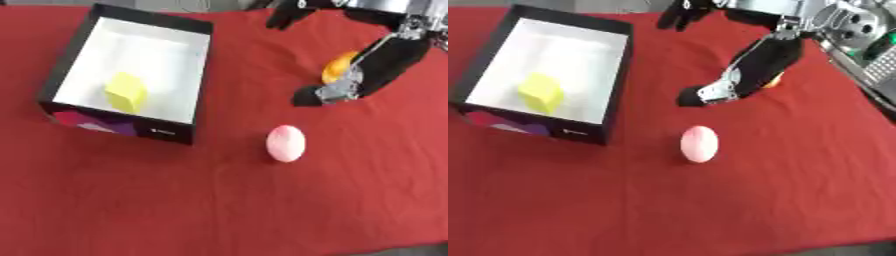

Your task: Pick up objects on the table and place them in the box.

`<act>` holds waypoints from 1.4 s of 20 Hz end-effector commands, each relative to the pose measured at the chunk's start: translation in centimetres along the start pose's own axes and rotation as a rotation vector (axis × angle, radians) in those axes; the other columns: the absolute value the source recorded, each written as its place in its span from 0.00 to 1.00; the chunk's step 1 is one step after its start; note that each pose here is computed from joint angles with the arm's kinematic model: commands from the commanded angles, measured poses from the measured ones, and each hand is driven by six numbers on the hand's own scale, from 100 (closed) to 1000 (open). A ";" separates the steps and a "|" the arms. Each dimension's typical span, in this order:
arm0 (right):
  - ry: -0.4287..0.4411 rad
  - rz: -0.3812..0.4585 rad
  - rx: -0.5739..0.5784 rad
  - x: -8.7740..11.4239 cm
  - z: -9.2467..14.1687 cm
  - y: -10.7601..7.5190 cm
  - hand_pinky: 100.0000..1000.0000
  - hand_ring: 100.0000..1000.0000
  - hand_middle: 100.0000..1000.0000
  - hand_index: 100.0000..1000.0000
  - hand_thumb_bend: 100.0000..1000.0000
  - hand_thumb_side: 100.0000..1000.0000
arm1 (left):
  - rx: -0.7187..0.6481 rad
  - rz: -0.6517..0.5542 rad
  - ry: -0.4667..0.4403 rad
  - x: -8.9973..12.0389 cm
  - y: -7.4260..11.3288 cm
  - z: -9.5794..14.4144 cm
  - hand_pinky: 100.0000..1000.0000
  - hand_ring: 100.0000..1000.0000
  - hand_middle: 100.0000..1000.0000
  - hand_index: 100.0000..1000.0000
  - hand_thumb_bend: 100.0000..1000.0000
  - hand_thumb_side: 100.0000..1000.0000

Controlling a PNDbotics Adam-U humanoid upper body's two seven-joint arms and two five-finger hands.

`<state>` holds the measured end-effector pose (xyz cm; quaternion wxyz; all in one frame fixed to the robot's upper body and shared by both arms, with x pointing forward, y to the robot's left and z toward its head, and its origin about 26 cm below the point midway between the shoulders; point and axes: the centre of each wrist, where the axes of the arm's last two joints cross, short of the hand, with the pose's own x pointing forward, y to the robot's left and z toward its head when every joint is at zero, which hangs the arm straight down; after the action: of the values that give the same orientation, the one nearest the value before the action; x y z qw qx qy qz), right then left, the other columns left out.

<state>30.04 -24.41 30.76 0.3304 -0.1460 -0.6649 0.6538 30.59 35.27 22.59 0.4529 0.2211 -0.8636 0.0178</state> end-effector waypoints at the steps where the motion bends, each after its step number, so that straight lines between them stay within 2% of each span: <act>1: 0.003 0.023 0.015 0.3 0.2 -0.1 0.89 0.82 0.79 0.84 0.49 0.38 | 0.015 -0.015 -0.041 0.9 0.1 0.0 0.82 0.67 0.73 0.82 0.79 0.56; 12: 0.035 -0.036 0.121 -0.6 0.1 2.5 0.89 0.82 0.79 0.85 0.50 0.40 | 0.024 0.041 -0.025 0.5 -1.6 0.8 0.82 0.67 0.73 0.83 0.78 0.56; 16: 0.078 -0.036 0.174 -0.9 -0.1 3.9 0.88 0.82 0.79 0.84 0.49 0.40 | 0.020 0.054 -0.010 0.3 -1.9 1.0 0.82 0.67 0.73 0.83 0.78 0.56; 21: 0.125 -0.018 0.171 -1.1 -0.2 5.0 0.87 0.80 0.77 0.83 0.48 0.38 | 0.019 0.055 0.001 0.1 -1.9 1.2 0.82 0.67 0.73 0.83 0.78 0.56; 28: 0.169 0.002 0.172 -2.5 -0.7 6.4 0.87 0.79 0.75 0.82 0.47 0.36 | 0.019 0.055 0.013 -0.2 -2.0 1.4 0.82 0.66 0.73 0.82 0.79 0.56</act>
<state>30.73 -24.49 23.42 0.4015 -0.1560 -0.5765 0.6943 30.60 33.19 20.74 0.4632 0.1982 -0.8627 0.0447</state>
